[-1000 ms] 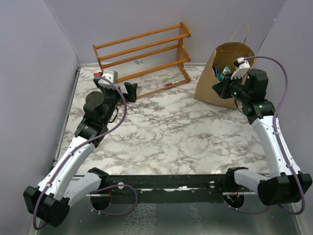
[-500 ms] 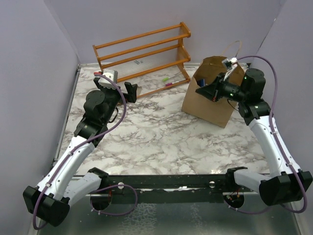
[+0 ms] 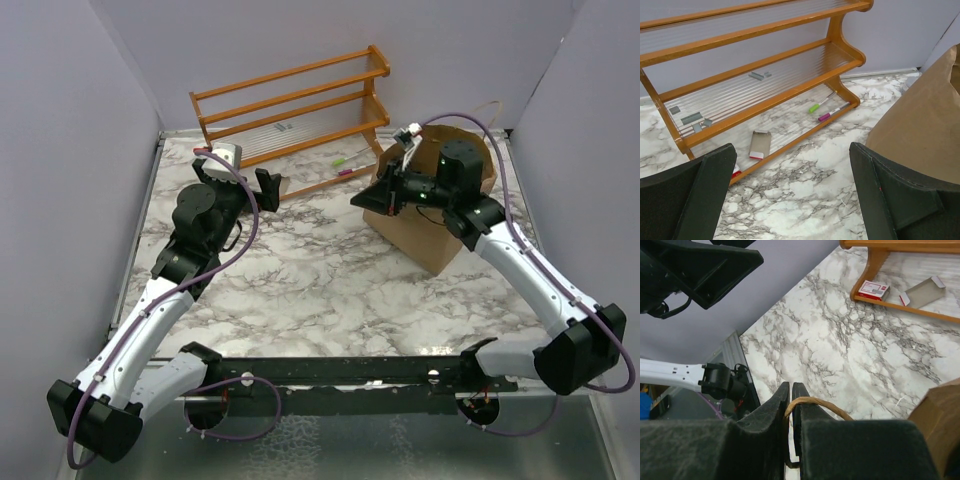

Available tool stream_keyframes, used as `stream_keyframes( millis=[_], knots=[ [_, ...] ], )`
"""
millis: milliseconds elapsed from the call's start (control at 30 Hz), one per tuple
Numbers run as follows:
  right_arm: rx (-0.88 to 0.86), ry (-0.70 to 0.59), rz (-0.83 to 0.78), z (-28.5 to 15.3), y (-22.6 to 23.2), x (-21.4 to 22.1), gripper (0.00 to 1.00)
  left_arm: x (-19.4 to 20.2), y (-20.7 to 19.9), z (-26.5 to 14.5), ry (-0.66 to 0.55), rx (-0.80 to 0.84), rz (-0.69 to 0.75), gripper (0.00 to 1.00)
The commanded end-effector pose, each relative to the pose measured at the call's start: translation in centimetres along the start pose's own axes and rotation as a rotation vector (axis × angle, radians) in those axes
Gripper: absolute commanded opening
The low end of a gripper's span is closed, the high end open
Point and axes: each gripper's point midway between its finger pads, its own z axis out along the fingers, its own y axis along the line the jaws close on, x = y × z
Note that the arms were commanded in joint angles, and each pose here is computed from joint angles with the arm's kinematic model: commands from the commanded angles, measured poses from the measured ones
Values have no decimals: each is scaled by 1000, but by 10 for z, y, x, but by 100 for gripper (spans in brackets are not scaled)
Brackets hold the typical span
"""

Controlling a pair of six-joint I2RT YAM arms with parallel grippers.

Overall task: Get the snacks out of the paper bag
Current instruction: Adjust the paper bag at the center of the board.

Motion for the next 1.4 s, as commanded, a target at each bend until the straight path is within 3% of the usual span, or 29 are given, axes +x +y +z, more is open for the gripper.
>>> stream_keyframes(
  millis=[0, 333, 633, 800, 933, 1267, 1367],
  knots=[
    [-46, -87, -25, 22, 17, -31, 8, -19, -4, 0, -40, 11, -11, 99],
    [-67, -48, -11, 60, 22, -28, 11, -16, -3, 2, -31, 4, -6, 99],
    [259, -67, -177, 11, -4, -43, 74, -14, -4, 4, -18, 8, -2, 99],
    [499, -140, -299, -40, -16, -68, 91, -16, -4, 3, -21, 8, -1, 99],
    [756, -238, -332, -84, -37, -91, 99, -16, -4, 3, -22, 11, -1, 99],
    [1356, -409, -390, -177, -81, -133, 99, -13, -5, 5, -11, 16, -1, 99],
    [1442, -428, -338, -193, -98, -145, 99, -14, -5, 5, -12, 18, -3, 99]
  ],
)
